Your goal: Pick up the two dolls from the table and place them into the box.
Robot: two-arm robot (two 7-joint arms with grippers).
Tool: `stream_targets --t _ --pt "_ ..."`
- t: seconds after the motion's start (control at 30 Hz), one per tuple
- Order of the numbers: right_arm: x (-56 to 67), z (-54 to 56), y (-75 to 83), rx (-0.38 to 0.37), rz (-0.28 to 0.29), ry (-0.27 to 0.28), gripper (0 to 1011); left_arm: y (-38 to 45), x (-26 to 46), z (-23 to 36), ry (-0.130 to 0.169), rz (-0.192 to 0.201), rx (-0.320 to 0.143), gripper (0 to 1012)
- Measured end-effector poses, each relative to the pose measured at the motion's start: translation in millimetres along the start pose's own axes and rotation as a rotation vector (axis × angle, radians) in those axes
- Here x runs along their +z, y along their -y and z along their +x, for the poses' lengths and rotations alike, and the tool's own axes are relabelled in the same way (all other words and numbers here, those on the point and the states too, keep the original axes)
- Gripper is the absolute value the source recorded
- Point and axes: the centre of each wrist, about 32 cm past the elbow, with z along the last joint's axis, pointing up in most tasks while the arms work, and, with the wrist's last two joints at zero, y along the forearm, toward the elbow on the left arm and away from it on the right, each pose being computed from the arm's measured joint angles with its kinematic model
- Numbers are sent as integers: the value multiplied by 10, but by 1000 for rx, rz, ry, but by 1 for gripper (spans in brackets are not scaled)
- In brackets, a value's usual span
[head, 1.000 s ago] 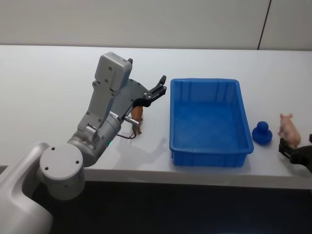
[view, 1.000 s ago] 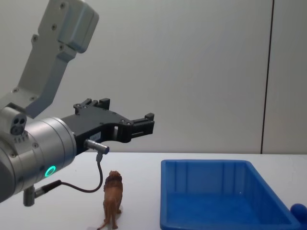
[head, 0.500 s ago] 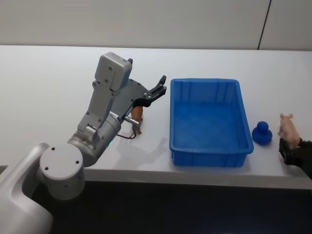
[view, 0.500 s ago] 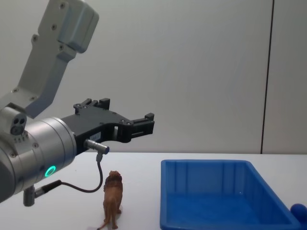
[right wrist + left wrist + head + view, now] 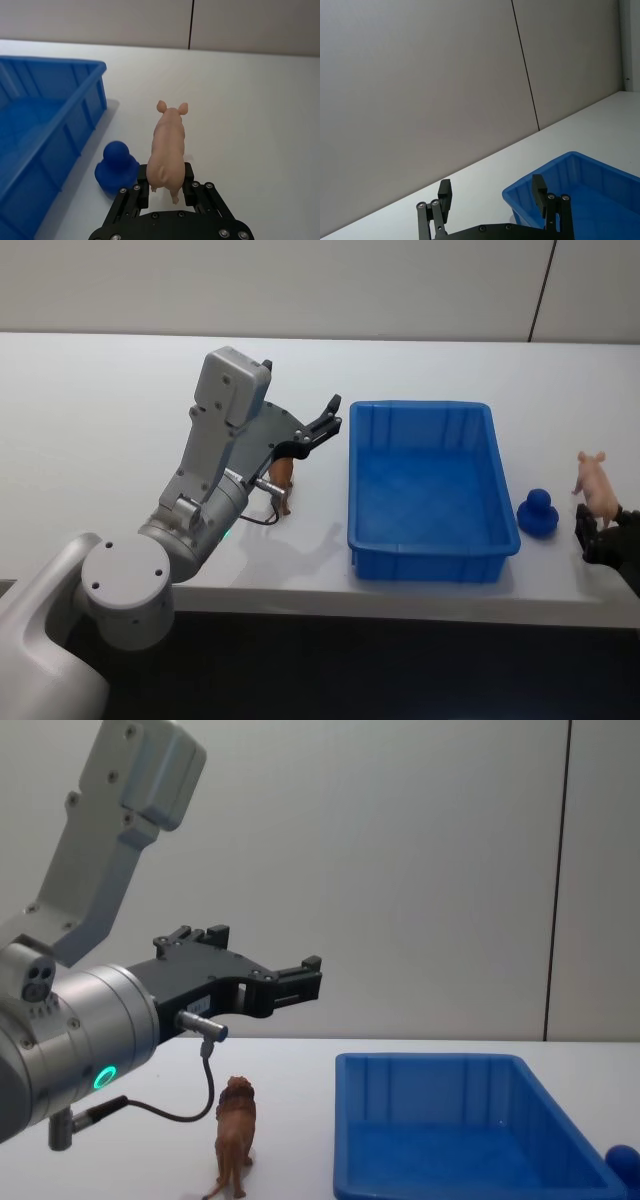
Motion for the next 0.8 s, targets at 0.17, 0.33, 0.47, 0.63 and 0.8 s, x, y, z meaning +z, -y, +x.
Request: stream_targets --t 0.17,0.33,0.47,0.63,0.8 --pt "33 -25 25 3 52 20 362 0 0 0 0 0 0 1001" --pt "99 -63 58 20 125 49 362 0 0 0 0 0 0 1001" --pt "166 -100 81 50 174 68 361 0 0 0 0 0 0 1001" --pt "276 -165 104 106 227 88 362 0 0 0 0 0 0 1001" --pt "381 -226 112 162 260 98 362 0 0 0 0 0 0 1002"
